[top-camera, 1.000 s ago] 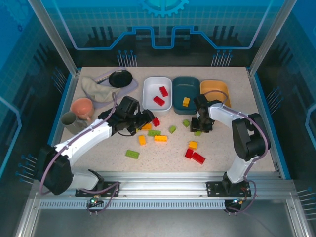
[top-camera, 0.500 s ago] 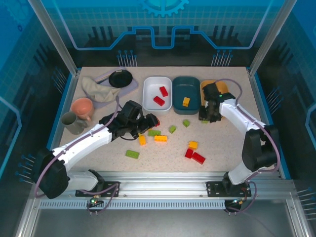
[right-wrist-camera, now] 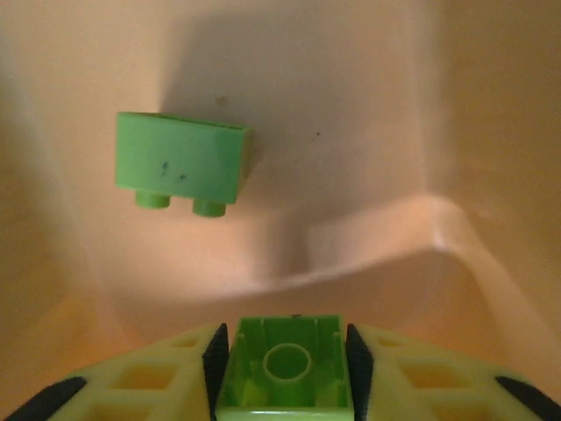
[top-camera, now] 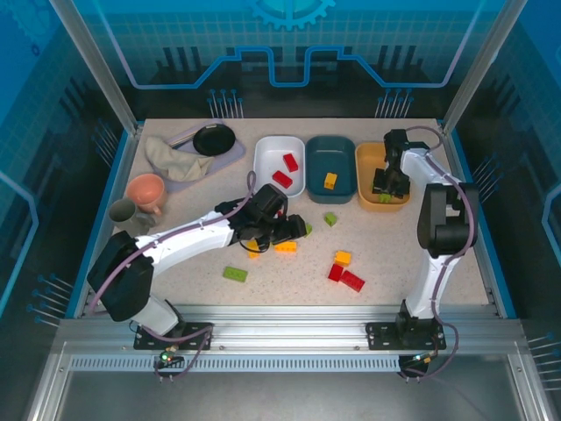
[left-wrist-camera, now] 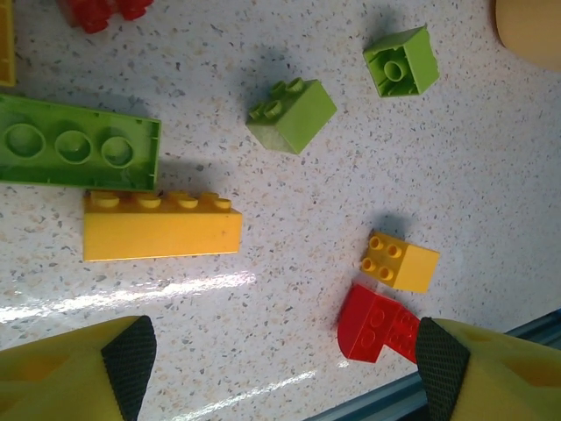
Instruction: Sort the legos into containers by color
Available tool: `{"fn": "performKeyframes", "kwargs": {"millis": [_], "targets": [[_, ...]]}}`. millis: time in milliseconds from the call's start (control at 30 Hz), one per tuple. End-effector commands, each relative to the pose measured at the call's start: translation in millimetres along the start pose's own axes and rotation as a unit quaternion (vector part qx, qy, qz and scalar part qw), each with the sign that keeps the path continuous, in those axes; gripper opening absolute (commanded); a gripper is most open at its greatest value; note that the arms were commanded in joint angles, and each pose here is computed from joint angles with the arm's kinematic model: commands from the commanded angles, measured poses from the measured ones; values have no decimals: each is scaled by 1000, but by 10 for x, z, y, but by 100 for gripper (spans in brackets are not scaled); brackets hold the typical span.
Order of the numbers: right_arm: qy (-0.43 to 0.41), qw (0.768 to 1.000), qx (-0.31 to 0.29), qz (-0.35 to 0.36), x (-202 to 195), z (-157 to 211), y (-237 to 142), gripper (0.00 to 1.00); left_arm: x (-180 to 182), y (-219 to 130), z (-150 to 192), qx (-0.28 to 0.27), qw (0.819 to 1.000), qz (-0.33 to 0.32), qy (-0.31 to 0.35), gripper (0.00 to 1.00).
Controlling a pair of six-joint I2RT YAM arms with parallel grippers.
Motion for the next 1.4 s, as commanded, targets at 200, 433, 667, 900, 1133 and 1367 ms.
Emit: {"fn": "performKeyframes", "kwargs": {"millis": [200,433,667,900,1133,1367], "targets": [[-15,999,-45,-22,42,-127,-442,67,244,-74,-393,-62,993,-88,-40,79],[-65,976,-187,-93,569,157,-1179,71,213,239,-822,-70,986,-130,-81,77],[-128,946,-237,-179,1131,854,-1465,73,175,488,-1039,-80,974,-193,-89,71],[-131,942,-231,-205,1194,1260,-1540,74,292,591,-1104,-89,962,-248,-76,65],[-128,941,-229,-213,1191,1340,-1547,74,236,729,-1180,-99,964,-239,-65,62],[-135,940,-221,-222,1274,1355,-1519,73,235,809,-1223,-103,963,-245,-52,55]]}}
Point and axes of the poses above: each hand's point on the last joint's axis, 136 mm out from that joint toward the fingers, its own y axis out along the fingers, its own x axis along the line the jaws close on, z = x × y, the point moved 5 cm from there along -y, back along the fingers, and after that the axes turned 14 degrees about -y, right-handed, at the moved point
